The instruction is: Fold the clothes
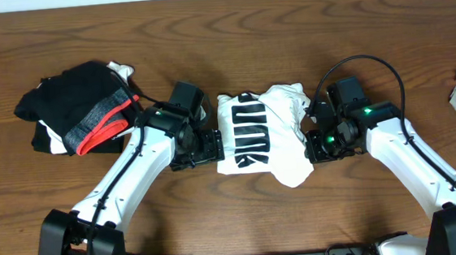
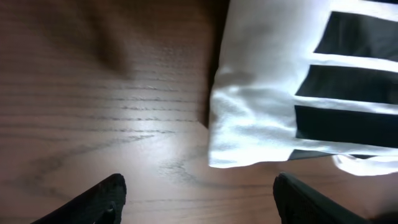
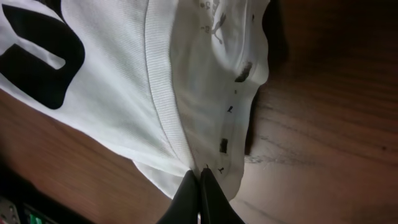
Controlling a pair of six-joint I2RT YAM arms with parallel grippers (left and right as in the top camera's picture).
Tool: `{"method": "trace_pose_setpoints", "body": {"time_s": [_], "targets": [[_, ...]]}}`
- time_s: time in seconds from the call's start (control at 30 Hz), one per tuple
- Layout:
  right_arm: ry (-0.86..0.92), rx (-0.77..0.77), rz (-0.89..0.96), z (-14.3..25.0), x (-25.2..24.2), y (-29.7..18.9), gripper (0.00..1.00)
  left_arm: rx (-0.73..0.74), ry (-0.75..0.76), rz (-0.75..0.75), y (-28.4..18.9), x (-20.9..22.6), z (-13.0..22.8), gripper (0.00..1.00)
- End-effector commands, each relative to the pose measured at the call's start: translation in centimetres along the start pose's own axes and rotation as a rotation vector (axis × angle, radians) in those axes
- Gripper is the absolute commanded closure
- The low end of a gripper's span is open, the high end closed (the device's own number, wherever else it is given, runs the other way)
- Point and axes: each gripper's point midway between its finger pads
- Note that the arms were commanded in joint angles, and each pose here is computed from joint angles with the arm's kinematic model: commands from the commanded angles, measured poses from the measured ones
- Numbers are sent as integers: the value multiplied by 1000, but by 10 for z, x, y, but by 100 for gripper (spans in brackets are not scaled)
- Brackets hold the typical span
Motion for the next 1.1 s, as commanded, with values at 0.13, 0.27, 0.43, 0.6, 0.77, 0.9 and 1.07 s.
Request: {"method": "trace_pose_setpoints", "body": {"time_s": [0.13, 0.27, 0.43, 0.6, 0.77, 0.9, 1.07], "targets": [[-17, -35, 4, -7, 1, -4, 99, 38, -86, 41, 13, -23, 13, 29], [-19, -43, 4, -9, 1, -4, 99, 15, -137, 57, 32, -32, 17, 29], [-21, -49, 3, -11, 1, -4, 99, 15, -238, 52, 55, -25, 30, 29], [-21, -52, 8, -11, 0, -4, 99, -48, -231, 34, 66, -15, 25, 36], [-20, -48, 10, -10, 0, -4, 99, -120, -232, -73, 65, 4, 14, 46], [-18, -42, 13, -9, -1, -4, 99, -157, -232, -129, 63, 14, 9, 57], [-14, -51, 59, -10, -9, -4, 99, -152, -197, -149, 63, 17, 10, 81]]}}
Point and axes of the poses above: each gripper's point midway between its finger pads, its own y axis out along the fingers, its own x axis along the line the jaws close on, z = x × y, and after that the axes turned 15 degrees about y, right-handed
